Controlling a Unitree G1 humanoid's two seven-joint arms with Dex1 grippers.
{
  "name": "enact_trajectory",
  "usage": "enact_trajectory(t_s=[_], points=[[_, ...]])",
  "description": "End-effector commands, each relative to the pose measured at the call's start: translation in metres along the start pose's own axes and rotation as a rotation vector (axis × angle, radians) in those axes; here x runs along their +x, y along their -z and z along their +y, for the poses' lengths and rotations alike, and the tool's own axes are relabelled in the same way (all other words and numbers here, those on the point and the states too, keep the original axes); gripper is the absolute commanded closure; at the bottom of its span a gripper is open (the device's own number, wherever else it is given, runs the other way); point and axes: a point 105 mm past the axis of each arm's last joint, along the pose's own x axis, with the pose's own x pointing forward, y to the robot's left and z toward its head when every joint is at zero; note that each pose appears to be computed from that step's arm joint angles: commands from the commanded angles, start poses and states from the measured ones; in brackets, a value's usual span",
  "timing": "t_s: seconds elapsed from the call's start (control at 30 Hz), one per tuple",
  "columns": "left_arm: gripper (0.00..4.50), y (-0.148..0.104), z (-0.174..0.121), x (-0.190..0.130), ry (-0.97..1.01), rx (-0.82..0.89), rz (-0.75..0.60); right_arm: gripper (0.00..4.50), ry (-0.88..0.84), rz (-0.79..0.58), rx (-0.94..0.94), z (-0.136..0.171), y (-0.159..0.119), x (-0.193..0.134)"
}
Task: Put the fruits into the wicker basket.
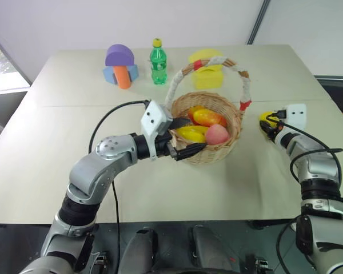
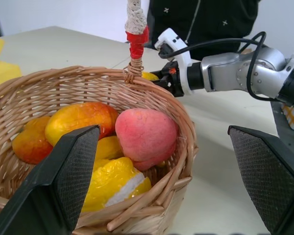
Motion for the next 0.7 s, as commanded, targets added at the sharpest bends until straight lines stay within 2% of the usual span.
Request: enact_trajectory(t_s=[0.03,0.13,0.27,0.37,0.43,0.5,0.67,0.7], points=[[0.0,-0.013,0.006,-0.014,-0.026,0.024,-0.066,2.74,-0.057,-0.15,-0.158,0.0,-0.047,-0.032],[0.0,-0.009,0.017,-0.026,-0.064,0.025,-0.058,2.74,-0.175,-0.202,-0.249,0.013,-0.061,-0.065],[0.0,0.0,0.03,-0.047,-0.092,0.027,-0.039,2.74,-0.5,-0.236,-0.39,0.056,-0.069,-0.127],[0.0,0.008,0.034,-0.054,-0.09,0.028,-0.013,2.74,-0.674,-0.271,-0.356,0.09,-0.077,-0.15],[0.0,0.011,0.037,-0.056,-0.09,0.034,-0.001,2.74,-0.777,-0.308,-0.322,0.127,-0.082,-0.151],[0.0,0.01,0.037,-0.056,-0.089,0.039,-0.005,2.74,-0.8,-0.323,-0.323,0.148,-0.085,-0.144],[0.0,0.006,0.034,-0.053,-0.087,0.049,-0.019,2.74,-0.677,-0.312,-0.262,0.169,-0.091,-0.103],[0.0,0.005,0.033,-0.052,-0.089,0.048,-0.026,2.24,-0.655,-0.303,-0.245,0.172,-0.091,-0.095]])
